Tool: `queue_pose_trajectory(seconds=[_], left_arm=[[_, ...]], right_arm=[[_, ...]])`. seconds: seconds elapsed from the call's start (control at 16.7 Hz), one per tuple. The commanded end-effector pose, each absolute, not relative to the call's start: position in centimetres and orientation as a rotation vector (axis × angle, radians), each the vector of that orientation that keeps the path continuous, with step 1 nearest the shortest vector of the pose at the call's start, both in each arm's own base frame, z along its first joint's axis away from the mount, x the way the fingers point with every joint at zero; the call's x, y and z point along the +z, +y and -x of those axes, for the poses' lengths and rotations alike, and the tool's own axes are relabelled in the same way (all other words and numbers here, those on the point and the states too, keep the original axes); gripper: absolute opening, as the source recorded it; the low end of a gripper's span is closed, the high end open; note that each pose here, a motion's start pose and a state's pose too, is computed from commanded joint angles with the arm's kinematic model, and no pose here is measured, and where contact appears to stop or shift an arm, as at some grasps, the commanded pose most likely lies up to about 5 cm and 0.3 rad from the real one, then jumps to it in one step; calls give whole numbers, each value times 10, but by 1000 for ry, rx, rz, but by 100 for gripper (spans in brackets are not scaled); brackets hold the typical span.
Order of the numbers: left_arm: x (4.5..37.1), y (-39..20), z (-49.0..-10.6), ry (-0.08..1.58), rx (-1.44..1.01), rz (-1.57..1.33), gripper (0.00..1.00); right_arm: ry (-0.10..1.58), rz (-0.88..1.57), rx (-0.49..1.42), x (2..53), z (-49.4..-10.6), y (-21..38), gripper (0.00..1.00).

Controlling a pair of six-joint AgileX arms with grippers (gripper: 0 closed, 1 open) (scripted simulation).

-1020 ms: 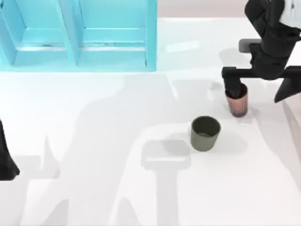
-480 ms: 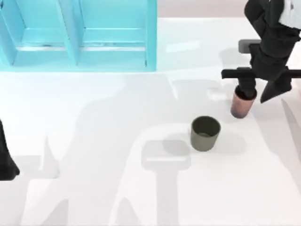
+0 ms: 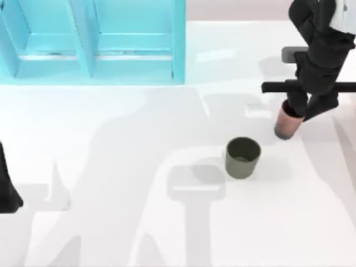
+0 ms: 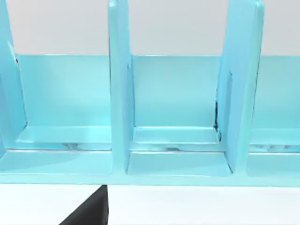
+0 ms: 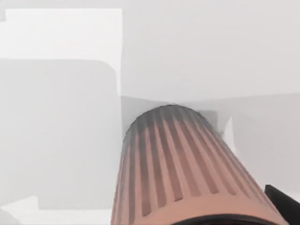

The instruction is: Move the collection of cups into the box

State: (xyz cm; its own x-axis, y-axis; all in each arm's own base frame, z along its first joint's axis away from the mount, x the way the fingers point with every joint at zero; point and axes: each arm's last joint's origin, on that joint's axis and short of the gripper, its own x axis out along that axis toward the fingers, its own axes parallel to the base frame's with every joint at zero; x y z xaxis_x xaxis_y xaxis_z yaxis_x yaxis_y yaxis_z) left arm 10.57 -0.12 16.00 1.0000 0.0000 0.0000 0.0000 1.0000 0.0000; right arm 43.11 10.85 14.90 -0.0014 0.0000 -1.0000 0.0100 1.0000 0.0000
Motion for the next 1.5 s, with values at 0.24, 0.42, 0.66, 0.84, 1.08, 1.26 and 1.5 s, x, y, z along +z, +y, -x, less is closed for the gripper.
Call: queue_pose_trajectory(seconds=[0.24, 0.42, 0.66, 0.84, 1.08, 1.26, 1.5], left_arm=[[160, -1, -106, 0, 0, 0, 100], [160, -1, -106, 0, 0, 0, 100], [160, -1, -106, 0, 0, 0, 100], [160, -1, -106, 0, 0, 0, 100], [160, -1, -106, 0, 0, 0, 100], [160, -1, -106, 0, 0, 0, 100], [160, -1, -106, 0, 0, 0, 100]], right_arm=[[1571, -11, -10, 150, -432, 106, 0], [1561, -12, -9, 173, -438, 81, 0], [1595, -9, -11, 220, -436, 36, 0], [1573, -11, -10, 248, -431, 8, 0], [1574, -7, -10, 247, -431, 9, 0], [1569, -5, -13, 253, -423, -7, 0], [1558, 3, -30, 275, -376, -74, 0]])
